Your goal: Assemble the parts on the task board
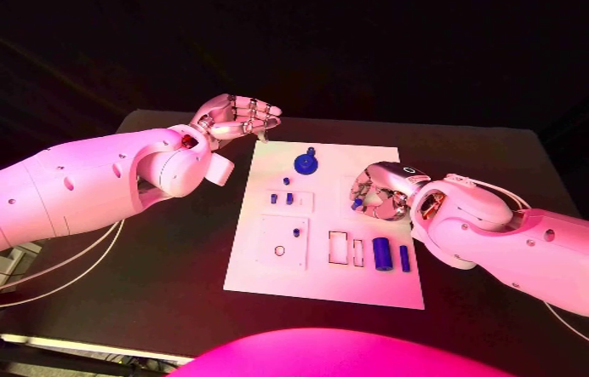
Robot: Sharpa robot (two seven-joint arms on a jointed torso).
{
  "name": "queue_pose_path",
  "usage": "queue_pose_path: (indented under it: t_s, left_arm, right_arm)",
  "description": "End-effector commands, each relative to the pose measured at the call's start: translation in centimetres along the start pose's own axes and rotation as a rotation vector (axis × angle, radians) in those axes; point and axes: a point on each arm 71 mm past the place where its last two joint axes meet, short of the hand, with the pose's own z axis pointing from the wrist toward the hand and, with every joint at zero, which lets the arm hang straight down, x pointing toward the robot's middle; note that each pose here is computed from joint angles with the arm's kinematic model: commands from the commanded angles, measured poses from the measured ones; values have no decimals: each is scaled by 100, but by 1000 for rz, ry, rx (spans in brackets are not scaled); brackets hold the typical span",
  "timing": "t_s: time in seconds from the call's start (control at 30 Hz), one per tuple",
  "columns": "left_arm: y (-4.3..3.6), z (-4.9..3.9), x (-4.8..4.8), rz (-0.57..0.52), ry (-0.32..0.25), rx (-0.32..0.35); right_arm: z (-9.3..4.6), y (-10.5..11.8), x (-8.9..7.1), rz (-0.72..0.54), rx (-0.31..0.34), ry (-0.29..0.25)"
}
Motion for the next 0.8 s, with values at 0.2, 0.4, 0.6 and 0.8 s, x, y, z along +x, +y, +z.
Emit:
queue_pose_path:
  t_s: [0.2, 0.4, 0.6, 0.8]
  left_arm:
    - [-11, 6, 25, -1, 20, 7]
    - [-10, 7, 25, -1, 21, 6]
    - [-9, 9, 23, -1, 20, 6]
    - [-7, 12, 19, -1, 19, 7]
  right_arm:
    - [15, 34, -2, -12, -4, -47]
    - [16, 34, -7, -14, 6, -72]
    - [-33, 22, -37, -6, 8, -110]
    - [-135, 83, -170, 21, -14, -155]
